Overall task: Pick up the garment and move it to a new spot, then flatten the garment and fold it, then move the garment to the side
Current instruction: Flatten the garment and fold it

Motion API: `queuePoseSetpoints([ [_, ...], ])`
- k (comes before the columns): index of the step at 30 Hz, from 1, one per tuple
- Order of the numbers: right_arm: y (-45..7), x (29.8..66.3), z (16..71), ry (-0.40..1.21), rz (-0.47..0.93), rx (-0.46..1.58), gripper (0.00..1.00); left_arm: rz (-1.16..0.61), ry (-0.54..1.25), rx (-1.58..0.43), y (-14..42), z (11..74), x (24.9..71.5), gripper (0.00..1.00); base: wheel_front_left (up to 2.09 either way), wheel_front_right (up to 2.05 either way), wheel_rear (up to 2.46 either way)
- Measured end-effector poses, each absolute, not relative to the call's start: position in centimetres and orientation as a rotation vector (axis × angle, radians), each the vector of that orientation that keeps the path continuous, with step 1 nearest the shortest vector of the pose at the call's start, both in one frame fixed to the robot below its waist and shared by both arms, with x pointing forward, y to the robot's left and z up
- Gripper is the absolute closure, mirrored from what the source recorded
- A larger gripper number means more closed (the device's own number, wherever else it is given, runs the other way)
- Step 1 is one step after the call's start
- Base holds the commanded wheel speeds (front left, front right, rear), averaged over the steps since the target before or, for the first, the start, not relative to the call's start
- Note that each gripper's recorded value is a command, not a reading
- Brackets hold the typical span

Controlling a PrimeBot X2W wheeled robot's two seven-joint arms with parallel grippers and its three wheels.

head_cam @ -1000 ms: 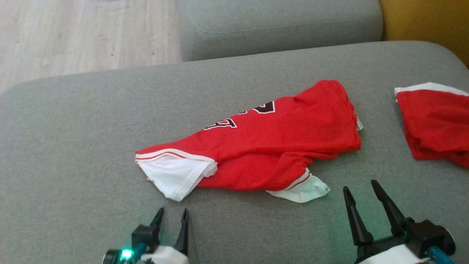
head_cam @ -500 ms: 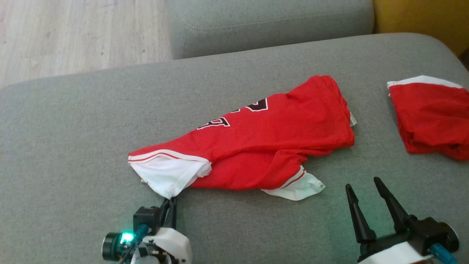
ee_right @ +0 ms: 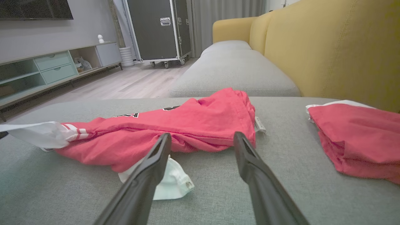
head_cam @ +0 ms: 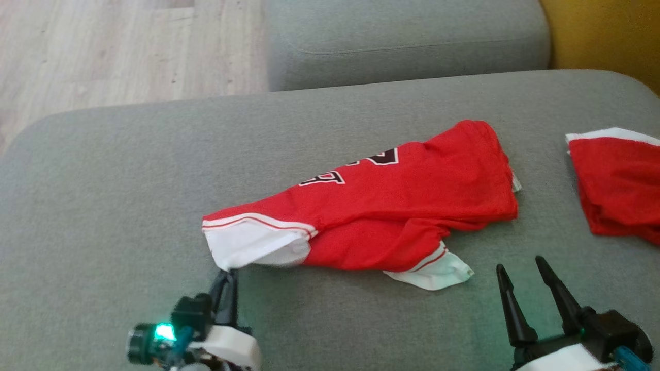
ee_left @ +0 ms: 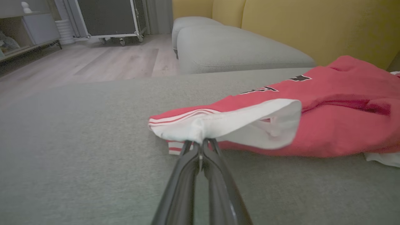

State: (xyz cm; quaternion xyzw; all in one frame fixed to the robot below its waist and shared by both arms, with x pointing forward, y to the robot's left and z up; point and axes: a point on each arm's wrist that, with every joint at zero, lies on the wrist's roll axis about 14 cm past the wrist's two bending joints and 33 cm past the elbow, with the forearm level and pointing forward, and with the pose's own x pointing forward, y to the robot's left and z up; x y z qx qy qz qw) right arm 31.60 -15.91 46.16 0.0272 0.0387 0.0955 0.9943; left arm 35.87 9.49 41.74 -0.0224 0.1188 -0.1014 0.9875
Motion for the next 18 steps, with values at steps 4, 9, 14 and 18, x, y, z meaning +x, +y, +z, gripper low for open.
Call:
queuePoseSetpoints([
  [4,-16.0,31.7,44.1,0.148,0.197,0.094,0.00,-0.168,0.173,-0.021,11.6,43.5,36.5,1.00,0.00,0.00,0.00],
  [9,-18.1,33.6,41.5,0.248,0.229,0.006,0.00,-0.153,0.138,-0.024,12.3,44.5,37.4,1.00,0.00,0.00,0.00],
  [14,-20.4,37.6,41.1,0.287,0.223,-0.092,0.00,-0.154,0.114,-0.009,12.7,45.2,38.9,1.00,0.00,0.00,0.00],
  [18,-20.3,39.2,40.2,0.325,0.231,-0.102,0.00,-0.153,0.106,-0.005,12.9,45.4,39.7,1.00,0.00,0.00,0.00],
])
